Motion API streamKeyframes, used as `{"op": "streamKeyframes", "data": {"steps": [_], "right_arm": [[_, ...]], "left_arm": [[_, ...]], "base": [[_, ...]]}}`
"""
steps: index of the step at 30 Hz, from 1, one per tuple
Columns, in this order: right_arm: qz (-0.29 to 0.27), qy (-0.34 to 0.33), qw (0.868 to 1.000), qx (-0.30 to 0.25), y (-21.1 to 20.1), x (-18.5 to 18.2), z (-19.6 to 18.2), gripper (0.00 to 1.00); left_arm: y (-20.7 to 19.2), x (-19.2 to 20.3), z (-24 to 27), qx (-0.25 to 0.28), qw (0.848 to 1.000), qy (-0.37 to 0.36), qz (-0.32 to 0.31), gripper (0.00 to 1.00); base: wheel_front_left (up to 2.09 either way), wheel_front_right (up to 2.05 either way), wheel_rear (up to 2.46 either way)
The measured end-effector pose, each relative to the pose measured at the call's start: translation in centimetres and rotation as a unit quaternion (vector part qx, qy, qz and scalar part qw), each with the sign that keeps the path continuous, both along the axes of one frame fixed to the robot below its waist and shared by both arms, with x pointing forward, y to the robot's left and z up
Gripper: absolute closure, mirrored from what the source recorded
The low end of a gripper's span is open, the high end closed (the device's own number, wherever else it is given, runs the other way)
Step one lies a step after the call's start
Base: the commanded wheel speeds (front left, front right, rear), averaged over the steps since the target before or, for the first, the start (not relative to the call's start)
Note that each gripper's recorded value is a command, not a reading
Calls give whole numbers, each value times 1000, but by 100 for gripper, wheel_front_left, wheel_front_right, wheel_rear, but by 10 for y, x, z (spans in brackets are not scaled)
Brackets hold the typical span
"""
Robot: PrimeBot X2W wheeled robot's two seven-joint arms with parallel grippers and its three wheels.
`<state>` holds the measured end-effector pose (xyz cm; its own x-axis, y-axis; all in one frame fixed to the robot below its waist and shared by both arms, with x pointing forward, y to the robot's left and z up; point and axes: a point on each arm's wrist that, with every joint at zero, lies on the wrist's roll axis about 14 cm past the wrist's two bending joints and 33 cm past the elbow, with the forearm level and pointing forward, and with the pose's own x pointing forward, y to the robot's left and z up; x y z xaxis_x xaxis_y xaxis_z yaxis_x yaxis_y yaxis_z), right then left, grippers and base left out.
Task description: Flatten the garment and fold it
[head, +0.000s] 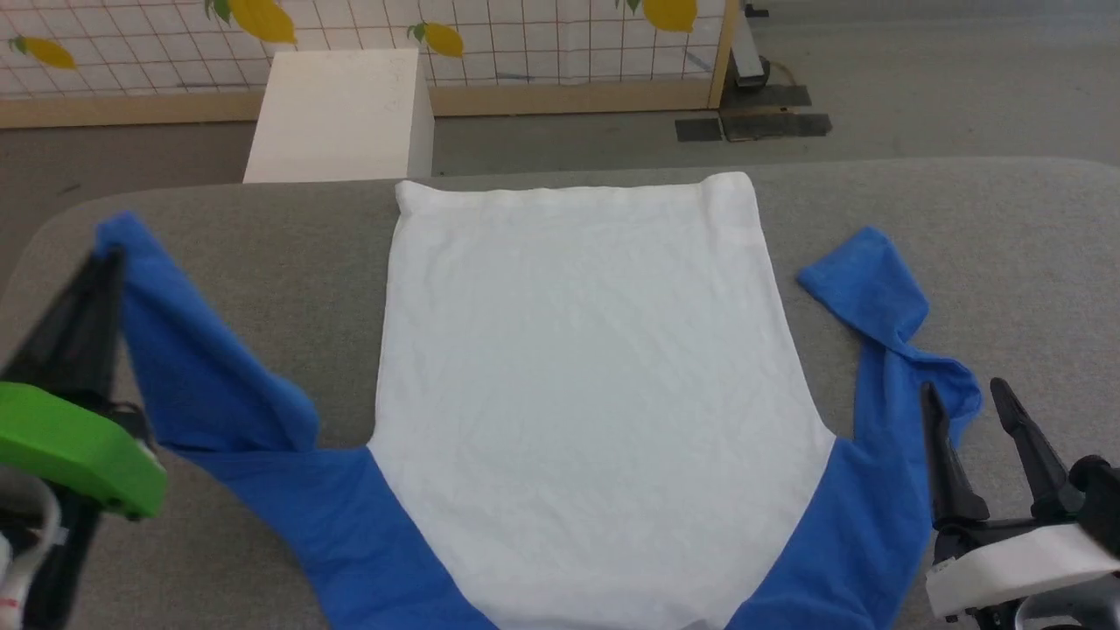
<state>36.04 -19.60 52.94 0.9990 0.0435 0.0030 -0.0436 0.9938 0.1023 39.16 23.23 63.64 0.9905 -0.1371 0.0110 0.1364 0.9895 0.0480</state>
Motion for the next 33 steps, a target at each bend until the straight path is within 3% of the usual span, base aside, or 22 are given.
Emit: {"op": "streamKeyframes", "data": {"steps": [8,13,17,23,32,33], "right_arm": [[10,0,1000,3,7,1,1,0],[12,6,1000,7,10,0,-3,0],[4,17,1000,10,6,-2,-10,0],[-10,23,1000,15,-1,-4,-15,0],[-33,40,999,14,-13,-9,-27,0],[-33,41,999,14,-14,-8,-28,0]], "left_arm": [[-130,-10,-2,-72,983,1,-168,100],[-238,-20,-36,-102,949,62,-291,100],[-298,-34,-84,-88,921,134,-355,100],[-336,-53,-155,-14,886,217,-409,100],[-356,-87,-213,30,834,293,-467,100],[-356,-89,-218,32,830,303,-467,88]], "base": [[0,0,0],[0,0,0],[0,0,0],[0,0,0],[0,0,0],[0,0,0]]}}
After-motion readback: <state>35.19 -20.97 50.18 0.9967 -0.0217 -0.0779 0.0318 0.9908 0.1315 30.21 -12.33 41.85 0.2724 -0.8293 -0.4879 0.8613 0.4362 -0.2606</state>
